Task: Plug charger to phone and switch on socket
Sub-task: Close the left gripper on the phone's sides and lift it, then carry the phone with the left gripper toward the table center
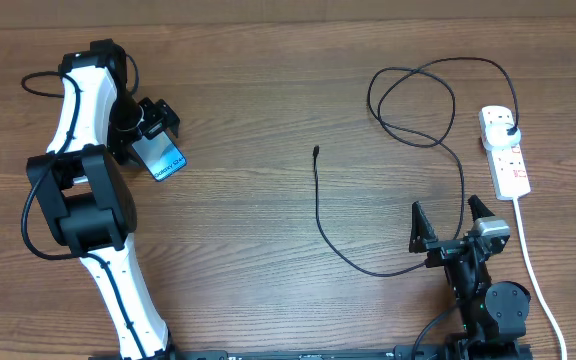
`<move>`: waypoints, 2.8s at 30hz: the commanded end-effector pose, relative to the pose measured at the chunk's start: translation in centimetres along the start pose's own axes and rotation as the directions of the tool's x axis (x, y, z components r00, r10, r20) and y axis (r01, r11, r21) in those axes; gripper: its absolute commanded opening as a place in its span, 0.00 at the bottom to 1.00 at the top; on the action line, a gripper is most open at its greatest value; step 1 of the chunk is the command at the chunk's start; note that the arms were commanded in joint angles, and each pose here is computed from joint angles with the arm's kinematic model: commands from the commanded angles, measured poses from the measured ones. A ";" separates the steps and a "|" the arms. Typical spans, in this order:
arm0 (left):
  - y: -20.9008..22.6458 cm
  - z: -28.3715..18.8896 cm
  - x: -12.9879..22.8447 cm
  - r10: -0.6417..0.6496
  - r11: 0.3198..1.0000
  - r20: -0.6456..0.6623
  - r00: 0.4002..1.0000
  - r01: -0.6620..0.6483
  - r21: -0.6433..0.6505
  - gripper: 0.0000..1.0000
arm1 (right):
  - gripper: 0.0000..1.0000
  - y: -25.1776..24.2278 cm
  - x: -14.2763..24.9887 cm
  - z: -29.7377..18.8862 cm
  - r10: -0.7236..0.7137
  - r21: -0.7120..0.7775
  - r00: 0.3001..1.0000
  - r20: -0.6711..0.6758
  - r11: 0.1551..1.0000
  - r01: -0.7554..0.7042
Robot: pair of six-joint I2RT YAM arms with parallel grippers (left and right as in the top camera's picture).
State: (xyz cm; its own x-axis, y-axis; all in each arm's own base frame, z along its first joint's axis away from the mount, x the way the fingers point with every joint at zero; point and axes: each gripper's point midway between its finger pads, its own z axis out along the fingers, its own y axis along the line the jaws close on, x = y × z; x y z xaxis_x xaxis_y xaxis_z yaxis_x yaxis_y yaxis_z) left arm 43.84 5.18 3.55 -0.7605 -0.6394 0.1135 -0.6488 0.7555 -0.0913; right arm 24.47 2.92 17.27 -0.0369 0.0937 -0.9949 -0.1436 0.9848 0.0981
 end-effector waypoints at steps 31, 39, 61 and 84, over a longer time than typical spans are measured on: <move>0.4 1.6 -1.1 -0.097 0.995 0.044 0.994 0.098 -0.022 1.00 | 1.00 0.1 0.1 0.0 0.002 -0.002 1.000 0.005 1.000 -0.002; 1.1 3.6 -0.5 -0.100 0.994 0.023 0.995 0.101 -0.039 1.00 | 1.00 0.1 0.1 0.0 0.002 -0.002 1.000 0.005 1.000 -0.002; -2.4 4.9 1.9 0.030 0.996 0.052 0.998 -0.025 -0.087 0.88 | 1.00 0.1 0.1 0.0 0.002 -0.002 1.000 0.005 1.000 -0.002; -7.9 6.0 8.6 0.314 0.947 -0.053 0.948 -0.317 -0.059 0.88 | 1.00 0.1 0.2 0.0 0.002 -0.002 1.000 0.005 1.000 -0.002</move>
State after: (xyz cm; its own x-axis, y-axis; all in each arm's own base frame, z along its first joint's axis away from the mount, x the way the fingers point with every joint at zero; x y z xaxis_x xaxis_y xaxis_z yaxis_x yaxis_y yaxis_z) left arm 43.38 -4.59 0.17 -0.8688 -0.4896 0.0740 -0.4919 0.8705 -0.0154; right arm 24.47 2.92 17.27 -0.0369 0.0937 -0.9949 -0.1436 0.9848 0.0981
